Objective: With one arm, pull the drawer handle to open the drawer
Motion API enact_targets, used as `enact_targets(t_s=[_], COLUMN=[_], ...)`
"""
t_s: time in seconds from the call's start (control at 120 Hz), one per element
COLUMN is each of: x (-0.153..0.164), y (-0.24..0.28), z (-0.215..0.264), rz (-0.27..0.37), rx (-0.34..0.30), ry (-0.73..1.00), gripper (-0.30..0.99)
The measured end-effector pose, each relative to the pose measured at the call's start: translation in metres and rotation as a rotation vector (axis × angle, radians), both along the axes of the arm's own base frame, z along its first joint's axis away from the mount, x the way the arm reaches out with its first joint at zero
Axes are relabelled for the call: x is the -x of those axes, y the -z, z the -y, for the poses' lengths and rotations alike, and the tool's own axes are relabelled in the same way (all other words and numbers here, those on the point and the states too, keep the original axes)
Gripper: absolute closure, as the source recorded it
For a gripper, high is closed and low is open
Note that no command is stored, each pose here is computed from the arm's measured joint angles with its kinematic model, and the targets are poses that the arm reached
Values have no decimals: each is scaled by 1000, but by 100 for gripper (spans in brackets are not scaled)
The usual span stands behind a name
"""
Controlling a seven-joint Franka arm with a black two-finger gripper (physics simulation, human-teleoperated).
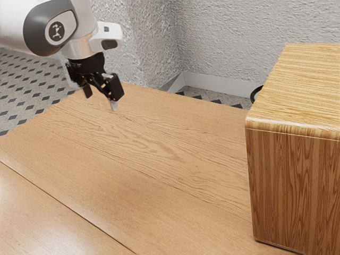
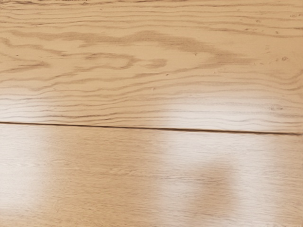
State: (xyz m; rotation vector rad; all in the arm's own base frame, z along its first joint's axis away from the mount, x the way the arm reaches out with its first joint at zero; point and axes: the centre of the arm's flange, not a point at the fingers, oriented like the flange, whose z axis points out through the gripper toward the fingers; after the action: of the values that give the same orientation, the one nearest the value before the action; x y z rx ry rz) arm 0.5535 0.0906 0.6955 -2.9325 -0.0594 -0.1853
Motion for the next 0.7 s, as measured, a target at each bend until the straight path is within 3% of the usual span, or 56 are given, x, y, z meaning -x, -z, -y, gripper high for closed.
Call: enact_targets(t_s=[0.15,0.242,0.308,0.6,0.7], x=[3,29,41,50,47], y=[-7,-88,-109,-104,-85], z=[-10,-11,-14,-41,-50], rz=[13,169,207,177,134], rx=[4,17,38,84,98], ry=[-5,12,16,-2,-9], gripper=[0,0,0,0,0])
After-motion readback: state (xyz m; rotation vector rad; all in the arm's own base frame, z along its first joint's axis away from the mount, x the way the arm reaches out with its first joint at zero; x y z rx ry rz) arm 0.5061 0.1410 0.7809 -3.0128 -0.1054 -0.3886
